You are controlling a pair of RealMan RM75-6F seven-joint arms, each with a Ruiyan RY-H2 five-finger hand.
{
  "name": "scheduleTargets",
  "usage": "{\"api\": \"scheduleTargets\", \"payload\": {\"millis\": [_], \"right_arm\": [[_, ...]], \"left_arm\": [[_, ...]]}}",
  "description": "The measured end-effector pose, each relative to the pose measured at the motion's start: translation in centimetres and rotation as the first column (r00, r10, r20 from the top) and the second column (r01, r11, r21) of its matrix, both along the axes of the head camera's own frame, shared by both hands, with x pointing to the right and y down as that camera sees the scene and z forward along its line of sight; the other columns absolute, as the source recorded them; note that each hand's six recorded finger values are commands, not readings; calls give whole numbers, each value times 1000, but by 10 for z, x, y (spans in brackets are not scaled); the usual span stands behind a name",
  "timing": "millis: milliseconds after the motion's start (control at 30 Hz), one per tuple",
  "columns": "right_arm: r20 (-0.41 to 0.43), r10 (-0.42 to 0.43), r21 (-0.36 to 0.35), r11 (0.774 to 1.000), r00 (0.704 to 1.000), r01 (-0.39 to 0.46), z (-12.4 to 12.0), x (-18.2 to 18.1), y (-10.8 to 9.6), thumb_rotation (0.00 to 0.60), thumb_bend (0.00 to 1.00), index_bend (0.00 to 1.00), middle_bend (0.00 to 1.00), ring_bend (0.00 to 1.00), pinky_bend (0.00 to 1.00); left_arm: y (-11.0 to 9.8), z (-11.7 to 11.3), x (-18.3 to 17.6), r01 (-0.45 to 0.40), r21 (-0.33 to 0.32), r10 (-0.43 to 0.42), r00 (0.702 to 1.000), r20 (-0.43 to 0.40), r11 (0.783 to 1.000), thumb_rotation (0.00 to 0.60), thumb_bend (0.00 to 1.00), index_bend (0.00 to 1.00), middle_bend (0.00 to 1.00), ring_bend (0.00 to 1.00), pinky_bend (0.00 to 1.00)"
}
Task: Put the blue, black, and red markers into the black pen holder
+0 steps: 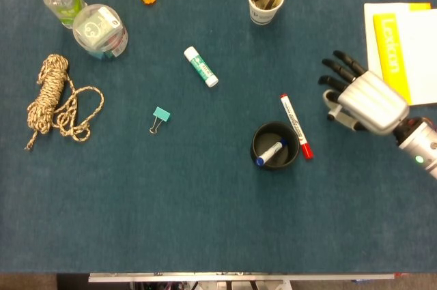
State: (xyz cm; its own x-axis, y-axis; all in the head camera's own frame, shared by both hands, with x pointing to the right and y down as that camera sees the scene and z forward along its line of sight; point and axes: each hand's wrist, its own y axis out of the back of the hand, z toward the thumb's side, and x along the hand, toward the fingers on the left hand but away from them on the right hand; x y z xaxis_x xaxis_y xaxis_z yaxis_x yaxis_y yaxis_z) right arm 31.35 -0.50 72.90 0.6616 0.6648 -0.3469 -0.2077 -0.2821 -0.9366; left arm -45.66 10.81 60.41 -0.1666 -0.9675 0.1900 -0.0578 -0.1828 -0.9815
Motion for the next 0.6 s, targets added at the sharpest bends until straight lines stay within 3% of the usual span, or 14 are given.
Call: {"api": "scheduleTargets", "payload": {"millis": [133, 267, 400, 600], "right_arm": [[124, 72, -28, 997, 990, -69, -20, -8, -5, 600, 307, 593, 319, 89, 0], [277, 161, -115, 984, 947, -133, -42, -22, -7, 600, 307, 593, 319, 89, 0], [428, 245, -240, 959, 870, -152, -65, -41, -3, 600, 307, 593, 319, 89, 0], [559, 339, -413, 905, 757, -100, -89, -68, 8, 600, 307, 593, 319, 89, 0]], "left_arm": [[-2, 0, 5, -12, 0, 12, 1000, -2, 1000, 600, 470, 265, 308, 281, 128], [-3, 0, 7, -17, -2, 17, 1000, -4, 1000, 600, 469, 265, 308, 281, 128], [-4, -1, 9, -22, 2, 22, 1000, -4, 1000, 600, 469, 264, 308, 281, 128], [-1, -2, 10, -22, -1, 22, 1000, -5, 1000, 600, 470, 264, 308, 281, 128]]}}
